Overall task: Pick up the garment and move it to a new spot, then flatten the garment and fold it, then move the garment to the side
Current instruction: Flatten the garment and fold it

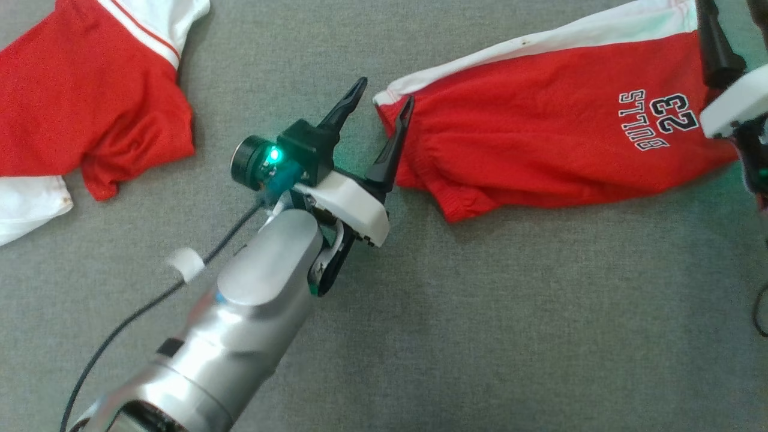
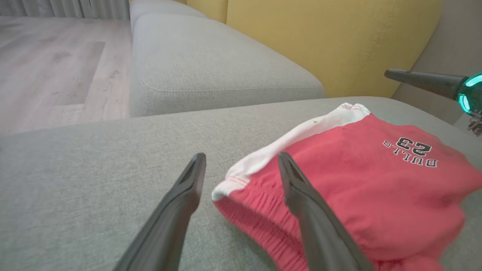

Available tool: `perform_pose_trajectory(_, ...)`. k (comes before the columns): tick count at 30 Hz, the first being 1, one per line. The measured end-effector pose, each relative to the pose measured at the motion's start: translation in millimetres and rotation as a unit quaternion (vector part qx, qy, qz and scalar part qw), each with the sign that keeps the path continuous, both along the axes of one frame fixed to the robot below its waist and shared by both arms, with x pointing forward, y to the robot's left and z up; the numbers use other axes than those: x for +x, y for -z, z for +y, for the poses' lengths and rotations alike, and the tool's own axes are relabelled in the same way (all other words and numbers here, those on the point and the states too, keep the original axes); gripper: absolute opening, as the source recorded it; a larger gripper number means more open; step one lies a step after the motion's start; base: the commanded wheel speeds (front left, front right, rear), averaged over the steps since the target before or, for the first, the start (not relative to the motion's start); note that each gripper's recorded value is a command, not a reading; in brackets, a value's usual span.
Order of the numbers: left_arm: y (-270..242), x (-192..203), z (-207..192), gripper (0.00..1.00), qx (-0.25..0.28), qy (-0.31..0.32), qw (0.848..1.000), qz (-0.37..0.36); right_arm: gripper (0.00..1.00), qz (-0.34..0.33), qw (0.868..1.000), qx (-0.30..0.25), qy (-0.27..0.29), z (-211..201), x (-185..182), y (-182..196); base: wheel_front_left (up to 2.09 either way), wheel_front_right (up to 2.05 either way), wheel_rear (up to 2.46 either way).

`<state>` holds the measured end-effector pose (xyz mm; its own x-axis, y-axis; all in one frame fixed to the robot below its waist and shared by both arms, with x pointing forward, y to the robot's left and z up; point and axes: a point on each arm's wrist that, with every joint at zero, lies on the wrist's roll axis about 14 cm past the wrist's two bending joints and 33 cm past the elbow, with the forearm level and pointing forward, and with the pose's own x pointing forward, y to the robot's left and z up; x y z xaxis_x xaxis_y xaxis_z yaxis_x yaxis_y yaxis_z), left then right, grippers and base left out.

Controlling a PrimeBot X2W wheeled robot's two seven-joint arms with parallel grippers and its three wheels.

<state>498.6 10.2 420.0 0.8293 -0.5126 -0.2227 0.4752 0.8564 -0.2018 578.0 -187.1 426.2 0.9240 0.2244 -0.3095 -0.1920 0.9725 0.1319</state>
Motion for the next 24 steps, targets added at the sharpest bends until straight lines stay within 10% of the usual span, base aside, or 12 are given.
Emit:
perform_pose_trajectory(17, -47.8, -56.1, 69.2, 1.0, 0.025, -0.18, 0.976, -0.116, 1.0, 0.179, 0.984, 0.003, 0.012, -22.1, -48.5, 73.5, 0.0, 0.0, 0.0)
perform_pose_trajectory(19, -47.5, -62.9, 77.7, 1.0, 0.026, -0.195, 0.974, -0.113, 0.91, 0.187, 0.982, -0.001, 0.008, -21.9, -47.1, 75.1, 0.0, 0.0, 0.0)
perform_pose_trajectory(20, -46.6, -65.9, 81.8, 1.0, 0.029, -0.201, 0.973, -0.111, 0.29, 0.189, 0.982, -0.001, 0.006, -20.4, -46.6, 75.4, 0.0, 0.0, 0.0)
perform_pose_trajectory(21, -46.6, -65.9, 81.8, 1.0, 0.029, -0.201, 0.973, -0.111, 0.0, 0.189, 0.982, -0.001, 0.006, -20.4, -46.6, 75.4, 0.0, 0.0, 0.0)
perform_pose_trajectory(24, -49.2, -71.3, 88.2, 1.0, 0.037, -0.208, 0.97, -0.117, 0.0, 0.19, 0.982, 0.001, -0.001, -14.6, -47.9, 72.3, 0.0, 0.0, 0.0)
